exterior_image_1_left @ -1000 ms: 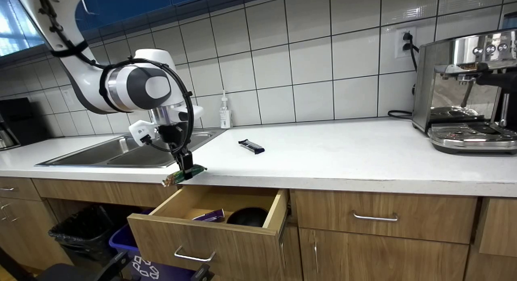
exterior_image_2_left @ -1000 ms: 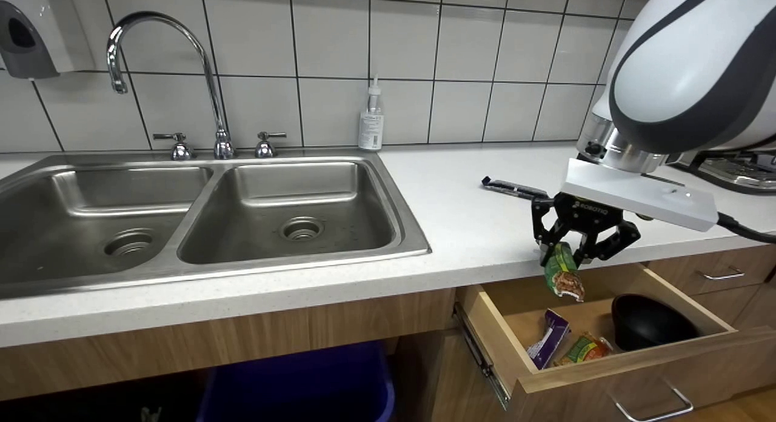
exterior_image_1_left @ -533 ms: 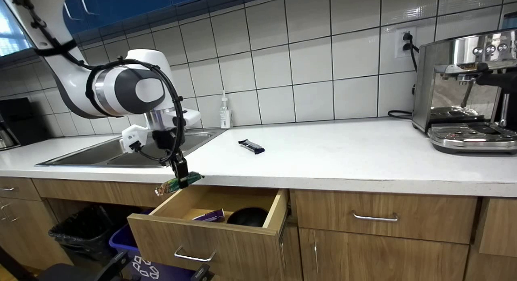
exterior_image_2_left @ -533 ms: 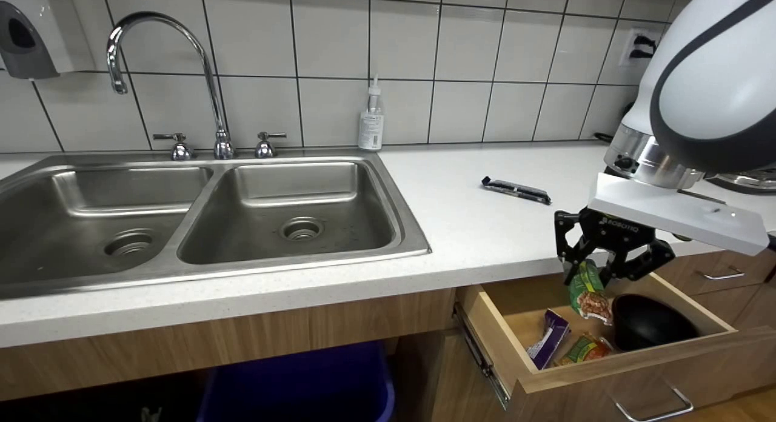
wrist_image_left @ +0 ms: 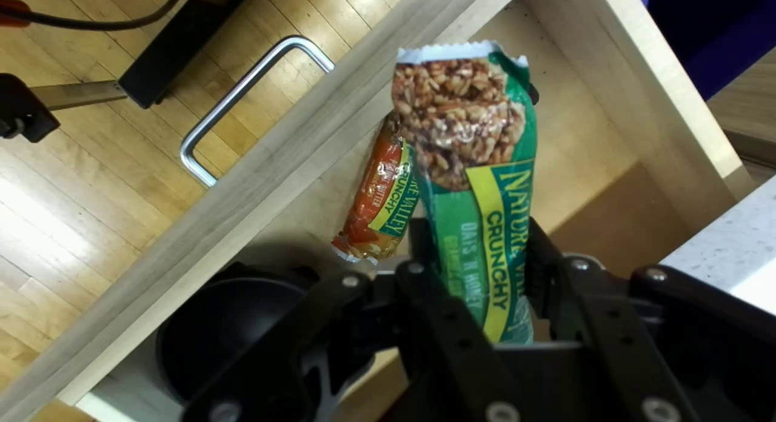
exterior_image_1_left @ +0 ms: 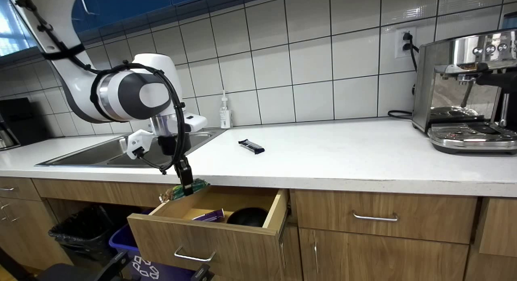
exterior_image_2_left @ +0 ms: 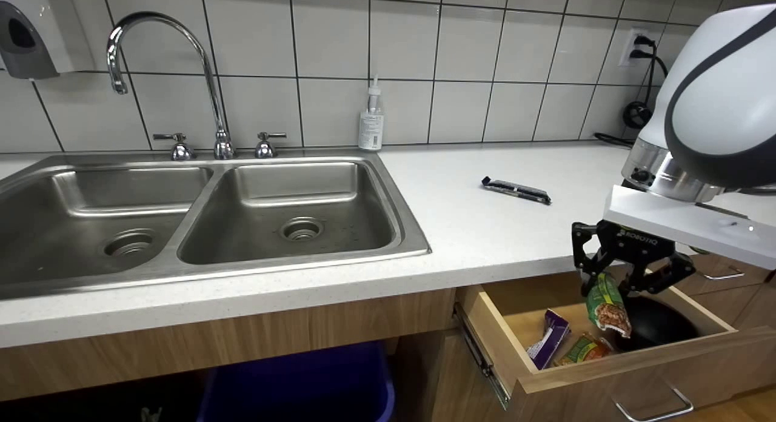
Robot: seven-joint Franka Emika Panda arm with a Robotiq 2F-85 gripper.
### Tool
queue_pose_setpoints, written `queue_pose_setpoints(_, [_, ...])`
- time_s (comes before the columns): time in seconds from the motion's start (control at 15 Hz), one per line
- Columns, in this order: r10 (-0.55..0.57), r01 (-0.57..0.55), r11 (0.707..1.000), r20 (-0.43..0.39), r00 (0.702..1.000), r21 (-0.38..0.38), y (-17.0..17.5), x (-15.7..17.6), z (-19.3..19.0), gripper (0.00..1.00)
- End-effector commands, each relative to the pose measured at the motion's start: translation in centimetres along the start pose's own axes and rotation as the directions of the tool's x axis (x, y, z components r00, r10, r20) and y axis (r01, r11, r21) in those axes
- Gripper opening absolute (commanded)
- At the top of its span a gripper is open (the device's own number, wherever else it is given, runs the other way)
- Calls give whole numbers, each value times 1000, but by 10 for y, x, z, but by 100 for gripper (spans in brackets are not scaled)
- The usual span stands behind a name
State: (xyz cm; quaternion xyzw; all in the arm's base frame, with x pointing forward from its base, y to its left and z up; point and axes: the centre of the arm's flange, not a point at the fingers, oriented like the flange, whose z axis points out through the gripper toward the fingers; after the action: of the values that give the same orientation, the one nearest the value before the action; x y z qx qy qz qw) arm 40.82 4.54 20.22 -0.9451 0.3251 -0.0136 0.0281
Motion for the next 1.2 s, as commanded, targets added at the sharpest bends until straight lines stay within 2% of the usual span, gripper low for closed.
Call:
queue_pose_setpoints(0.0, [38,-38,999,-11,999,-3,-1,6,14,12])
queue_pose_setpoints(0.47, [49,-49,998,-1,999,-29,-4,12,39,12])
queue_pose_setpoints(1.0, [46,-45,998,15,999,-44,-10,13,49,12])
queue_pose_setpoints(1.07, [45,-44,998,16,999,-47,-10,13,50,58])
queue_pose_setpoints(1.13, [41,-41,998,18,999,-50,-11,12,49,65])
